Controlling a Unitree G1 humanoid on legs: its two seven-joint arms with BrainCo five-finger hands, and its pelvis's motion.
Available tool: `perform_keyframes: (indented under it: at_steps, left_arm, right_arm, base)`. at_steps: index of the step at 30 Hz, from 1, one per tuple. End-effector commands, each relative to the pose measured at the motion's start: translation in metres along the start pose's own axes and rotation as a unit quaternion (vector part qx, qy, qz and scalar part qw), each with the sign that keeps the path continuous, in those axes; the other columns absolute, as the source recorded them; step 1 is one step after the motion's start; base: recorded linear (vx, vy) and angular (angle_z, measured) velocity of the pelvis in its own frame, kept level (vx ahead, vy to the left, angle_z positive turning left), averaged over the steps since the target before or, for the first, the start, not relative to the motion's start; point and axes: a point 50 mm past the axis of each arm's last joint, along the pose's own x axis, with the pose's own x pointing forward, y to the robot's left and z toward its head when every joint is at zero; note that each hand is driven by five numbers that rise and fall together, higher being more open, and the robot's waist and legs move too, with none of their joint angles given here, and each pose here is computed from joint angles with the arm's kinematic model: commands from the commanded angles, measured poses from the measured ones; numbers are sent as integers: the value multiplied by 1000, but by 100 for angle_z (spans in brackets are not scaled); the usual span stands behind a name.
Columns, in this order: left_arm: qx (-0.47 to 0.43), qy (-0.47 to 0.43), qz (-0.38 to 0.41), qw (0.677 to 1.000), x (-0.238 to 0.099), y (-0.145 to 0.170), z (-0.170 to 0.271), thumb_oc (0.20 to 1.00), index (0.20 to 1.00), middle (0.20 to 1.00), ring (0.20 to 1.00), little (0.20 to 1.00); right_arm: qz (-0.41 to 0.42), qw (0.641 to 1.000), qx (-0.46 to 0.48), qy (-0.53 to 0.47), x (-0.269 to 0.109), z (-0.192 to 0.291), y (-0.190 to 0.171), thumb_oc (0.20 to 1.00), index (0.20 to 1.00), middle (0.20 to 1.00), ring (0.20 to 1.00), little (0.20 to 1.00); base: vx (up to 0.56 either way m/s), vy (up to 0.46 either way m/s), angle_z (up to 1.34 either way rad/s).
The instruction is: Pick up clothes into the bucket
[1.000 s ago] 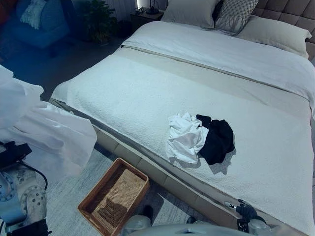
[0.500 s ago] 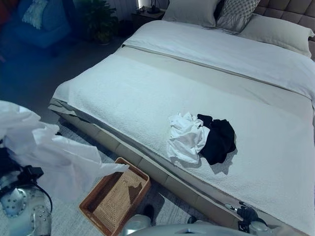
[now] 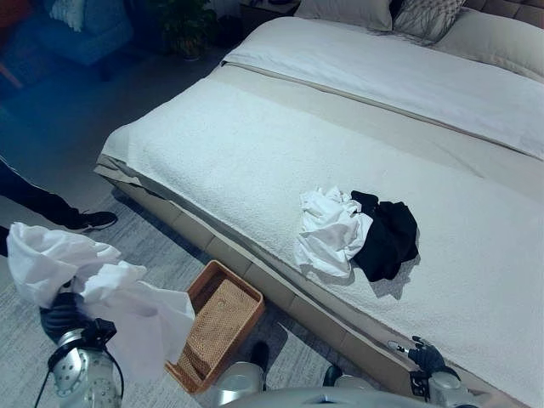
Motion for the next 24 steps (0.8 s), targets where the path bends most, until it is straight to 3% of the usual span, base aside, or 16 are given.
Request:
perform_keyframes:
  at_steps: [1, 7, 18, 21, 22, 24]
  left_arm:
    - [17, -72, -30, 997, 15, -12, 28, 200, 200, 200, 200, 200]
    - [40, -17, -50, 998, 24, -25, 4, 200, 200, 200, 200, 200]
    - [79, 3, -53, 996, 33, -33, -6, 200, 200, 200, 200, 200]
    - [147, -13, -41, 988, 41, -33, -2, 200, 200, 200, 200, 200]
    - [211, -27, -29, 977, 47, -31, 2, 200, 200, 200, 200, 200]
    - [232, -17, -17, 972, 49, -28, -3, 200, 200, 200, 200, 200]
  right_arm:
    - [-10, 998, -13, -67, 4, 37, -1, 1000, 1000, 1000, 1000, 1000]
    - [-16, 996, -14, -91, 5, 51, -1, 1000, 1000, 1000, 1000, 1000]
    - [-20, 992, -8, -120, 4, 67, 1, 1000, 1000, 1000, 1000, 1000]
    - [-24, 990, -5, -137, 4, 75, 3, 1000, 1000, 1000, 1000, 1000]
    - [-28, 988, -1, -152, 3, 82, 3, 1000, 1000, 1000, 1000, 1000]
    - [-29, 987, 0, -157, 3, 85, 4, 1000, 1000, 1000, 1000, 1000]
  base:
    - [-47, 2, 0]
    - [-29, 3, -3]
    - [-22, 12, -15]
    - [-48, 8, -11]
    - [-43, 11, -6]
    - [-43, 13, -3]
